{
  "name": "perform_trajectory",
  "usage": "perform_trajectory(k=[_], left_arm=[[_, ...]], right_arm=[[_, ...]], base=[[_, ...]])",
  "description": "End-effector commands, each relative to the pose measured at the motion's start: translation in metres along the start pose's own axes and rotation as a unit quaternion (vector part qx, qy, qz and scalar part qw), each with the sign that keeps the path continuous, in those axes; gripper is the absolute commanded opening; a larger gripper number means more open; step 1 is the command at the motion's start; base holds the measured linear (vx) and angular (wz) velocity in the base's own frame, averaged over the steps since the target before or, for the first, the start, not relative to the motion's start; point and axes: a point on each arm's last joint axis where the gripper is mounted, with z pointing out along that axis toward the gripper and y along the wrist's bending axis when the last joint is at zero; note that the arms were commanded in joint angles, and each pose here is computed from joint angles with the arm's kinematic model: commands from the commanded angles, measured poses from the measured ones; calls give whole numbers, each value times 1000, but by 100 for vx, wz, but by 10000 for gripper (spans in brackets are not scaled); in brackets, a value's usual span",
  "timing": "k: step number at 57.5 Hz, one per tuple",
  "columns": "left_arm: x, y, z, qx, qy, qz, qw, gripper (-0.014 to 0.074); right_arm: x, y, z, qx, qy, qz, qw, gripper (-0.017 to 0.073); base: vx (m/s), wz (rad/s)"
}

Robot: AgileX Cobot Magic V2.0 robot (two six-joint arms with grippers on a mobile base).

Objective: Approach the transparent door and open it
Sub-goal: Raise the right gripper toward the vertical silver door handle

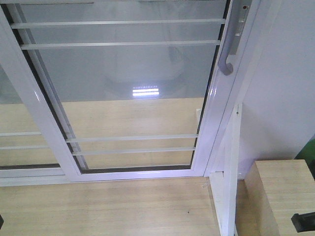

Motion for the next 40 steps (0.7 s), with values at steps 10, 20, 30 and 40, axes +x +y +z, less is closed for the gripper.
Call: perform_trajectory(k=[10,20,30,40], left_arm=[[-4,-1,0,3,-39,-5,999,-6],[-4,-1,0,3,-38,-4,999,-6],[-4,-1,0,3,-37,-5,999,-6],[-4,-1,0,3,-37,-5,999,-6]], right_arm=[[-7,-1,-1,10,-47,1,999,-4],[-7,-1,0,8,-41,1,999,-4],[-6,-1,0,5,-37,1,999,-4],[-6,-1,0,5,-37,1,999,-4]], base=[[11,-6],[5,3],[0,0],[0,0]])
